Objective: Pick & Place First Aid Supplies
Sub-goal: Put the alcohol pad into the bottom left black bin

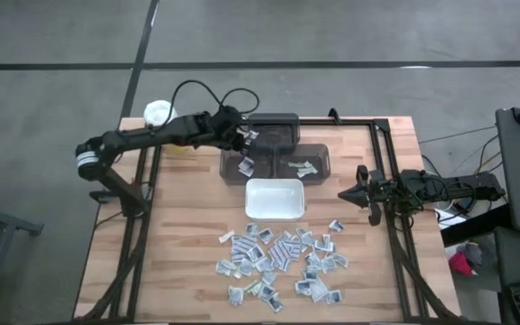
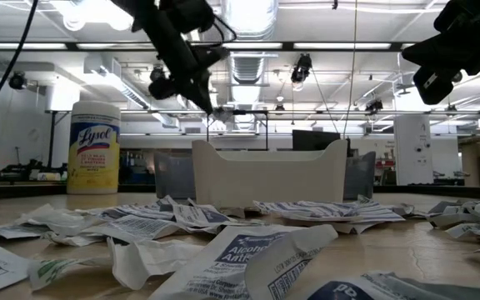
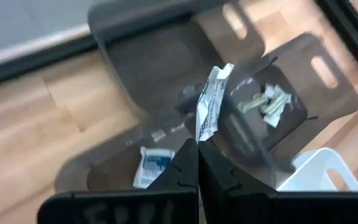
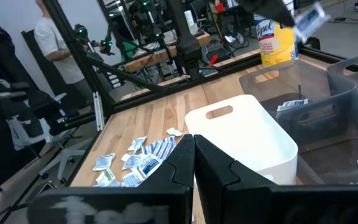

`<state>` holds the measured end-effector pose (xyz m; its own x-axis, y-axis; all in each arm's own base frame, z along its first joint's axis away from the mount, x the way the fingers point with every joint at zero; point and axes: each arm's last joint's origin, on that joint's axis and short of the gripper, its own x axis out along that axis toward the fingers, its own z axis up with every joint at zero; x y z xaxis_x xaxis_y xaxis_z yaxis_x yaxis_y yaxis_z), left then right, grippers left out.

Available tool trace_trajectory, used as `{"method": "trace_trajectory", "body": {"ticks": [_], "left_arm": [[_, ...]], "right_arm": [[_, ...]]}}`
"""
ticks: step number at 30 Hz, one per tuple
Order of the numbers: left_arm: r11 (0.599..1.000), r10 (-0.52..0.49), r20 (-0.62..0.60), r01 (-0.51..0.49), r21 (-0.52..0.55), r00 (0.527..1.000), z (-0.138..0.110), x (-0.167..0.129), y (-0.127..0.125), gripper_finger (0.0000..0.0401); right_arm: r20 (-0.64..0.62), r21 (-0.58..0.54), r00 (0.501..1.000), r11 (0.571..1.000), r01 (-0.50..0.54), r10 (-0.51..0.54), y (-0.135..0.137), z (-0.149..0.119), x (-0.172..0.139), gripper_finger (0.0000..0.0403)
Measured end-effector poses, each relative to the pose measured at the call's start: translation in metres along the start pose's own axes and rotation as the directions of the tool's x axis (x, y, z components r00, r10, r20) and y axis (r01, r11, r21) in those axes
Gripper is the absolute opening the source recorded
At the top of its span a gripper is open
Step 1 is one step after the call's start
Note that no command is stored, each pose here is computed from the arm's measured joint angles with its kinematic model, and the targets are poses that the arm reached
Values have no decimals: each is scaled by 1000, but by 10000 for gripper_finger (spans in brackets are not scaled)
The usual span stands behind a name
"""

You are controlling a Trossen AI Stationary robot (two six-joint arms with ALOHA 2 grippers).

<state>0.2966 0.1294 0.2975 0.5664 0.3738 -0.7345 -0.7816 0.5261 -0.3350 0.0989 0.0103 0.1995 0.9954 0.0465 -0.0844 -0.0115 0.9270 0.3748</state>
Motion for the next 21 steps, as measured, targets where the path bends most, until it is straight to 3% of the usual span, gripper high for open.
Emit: {"method": "trace_trajectory", "body": {"ticks": [12, 21], "left_arm": [[986, -19, -135, -4, -166, 991, -54, 44, 32, 0], [981, -34, -159, 3, -193, 987, -67, 50, 35, 0]], "right_arm": [[0, -3, 1000, 1000, 1, -1, 0, 0, 0, 8], [0, -3, 1000, 1000, 1, -1, 0, 0, 0, 8]]}}
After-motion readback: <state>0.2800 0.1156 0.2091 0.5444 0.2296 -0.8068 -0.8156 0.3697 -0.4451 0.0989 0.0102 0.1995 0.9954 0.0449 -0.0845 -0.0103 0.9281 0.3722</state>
